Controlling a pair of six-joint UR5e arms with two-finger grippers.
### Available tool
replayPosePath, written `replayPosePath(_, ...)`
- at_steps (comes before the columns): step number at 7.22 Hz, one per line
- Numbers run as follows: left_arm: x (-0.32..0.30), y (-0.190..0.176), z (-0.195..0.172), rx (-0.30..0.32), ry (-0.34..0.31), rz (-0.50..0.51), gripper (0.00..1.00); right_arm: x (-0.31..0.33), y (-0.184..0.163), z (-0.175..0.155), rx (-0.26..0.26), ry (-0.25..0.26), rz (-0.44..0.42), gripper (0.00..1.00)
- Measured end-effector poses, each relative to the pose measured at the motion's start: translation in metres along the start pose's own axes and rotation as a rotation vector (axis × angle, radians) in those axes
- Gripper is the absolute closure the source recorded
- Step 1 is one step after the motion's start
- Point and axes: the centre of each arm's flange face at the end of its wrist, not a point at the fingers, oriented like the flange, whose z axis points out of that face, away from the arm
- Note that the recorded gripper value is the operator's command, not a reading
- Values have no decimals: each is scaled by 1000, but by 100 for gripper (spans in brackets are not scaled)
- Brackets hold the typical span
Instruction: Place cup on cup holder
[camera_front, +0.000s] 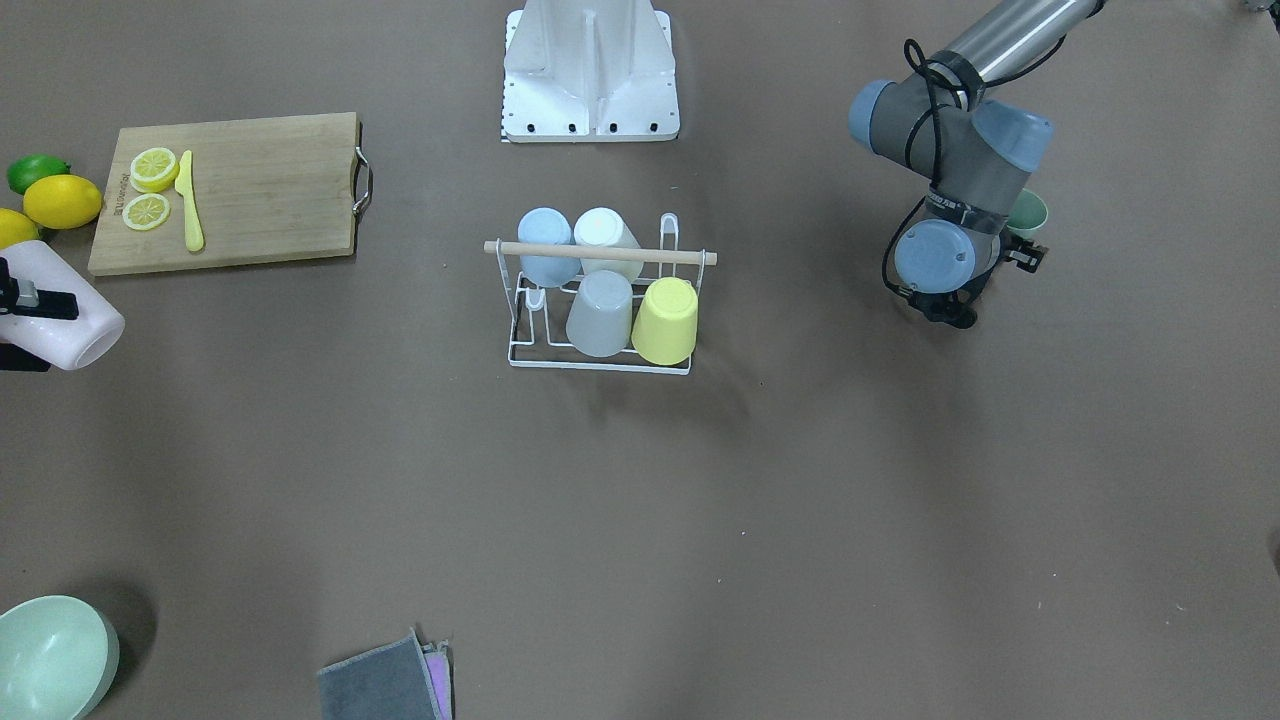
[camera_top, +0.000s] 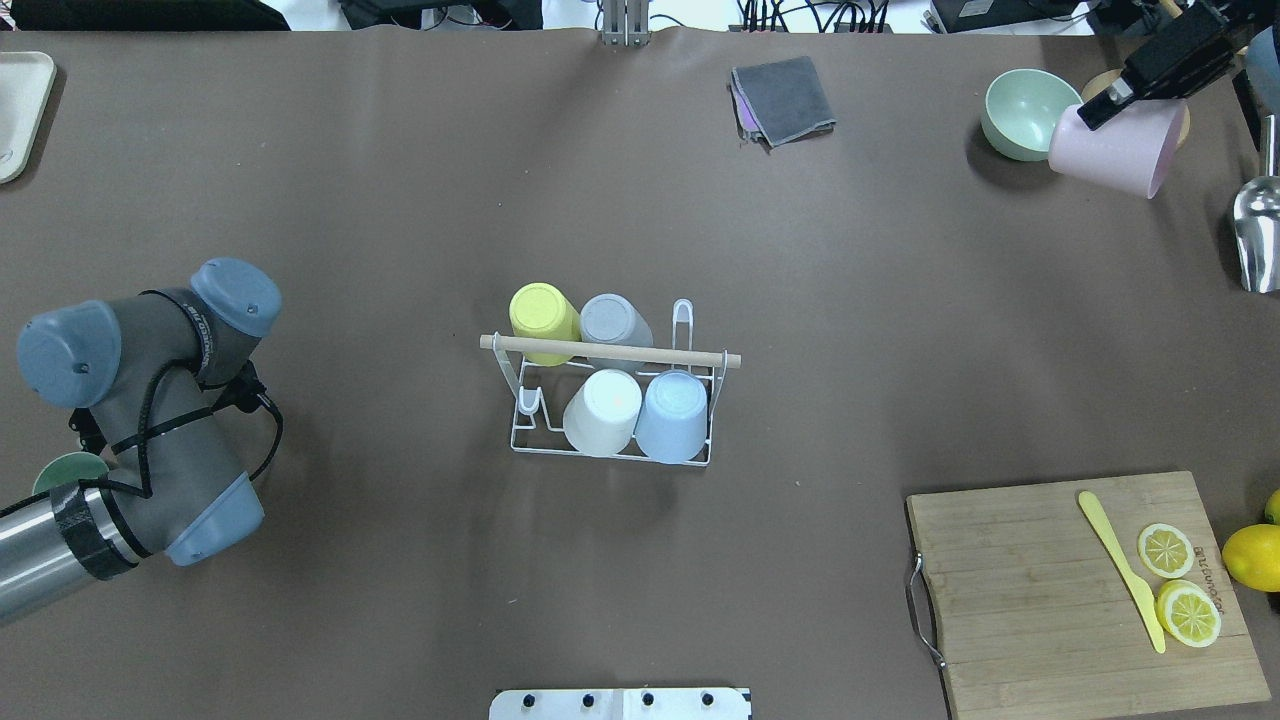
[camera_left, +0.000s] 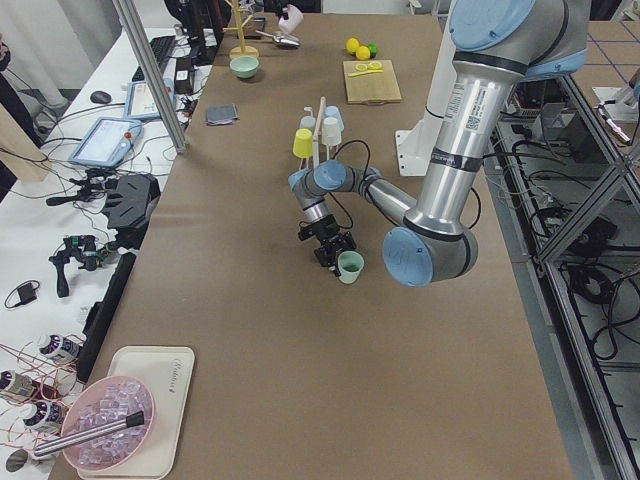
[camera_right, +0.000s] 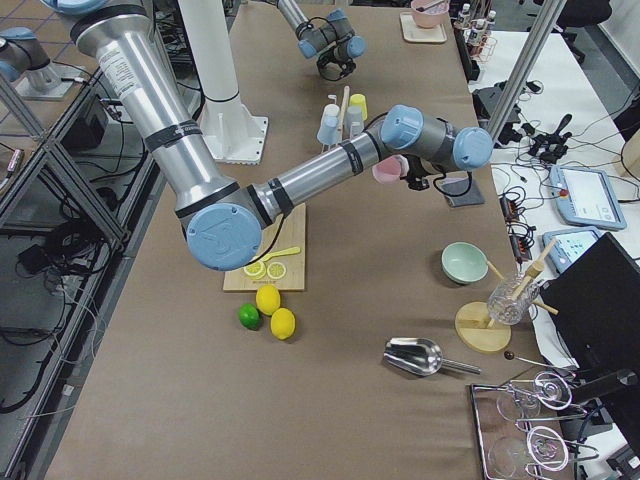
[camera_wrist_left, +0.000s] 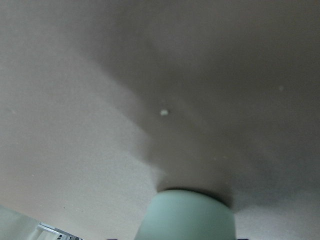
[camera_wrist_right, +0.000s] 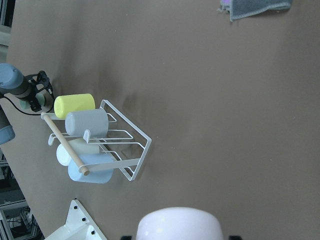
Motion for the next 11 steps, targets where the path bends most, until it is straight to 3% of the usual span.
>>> replayPosePath(2,-2,2,-5,7,23,-6,49,7,-12,26,26,-96,-63,75)
replayPosePath(5,-31,11,-24,46,73,-49,52,4,-21,39,64,-197,-131,75)
replayPosePath(8,-81,27,-52,119,110,-126,56,-5,-29,49,97,-302,-231,75)
replayPosePath(11,-133,41,-95,233,137,-201,56,-10,-37,67,130,-471,-326,75)
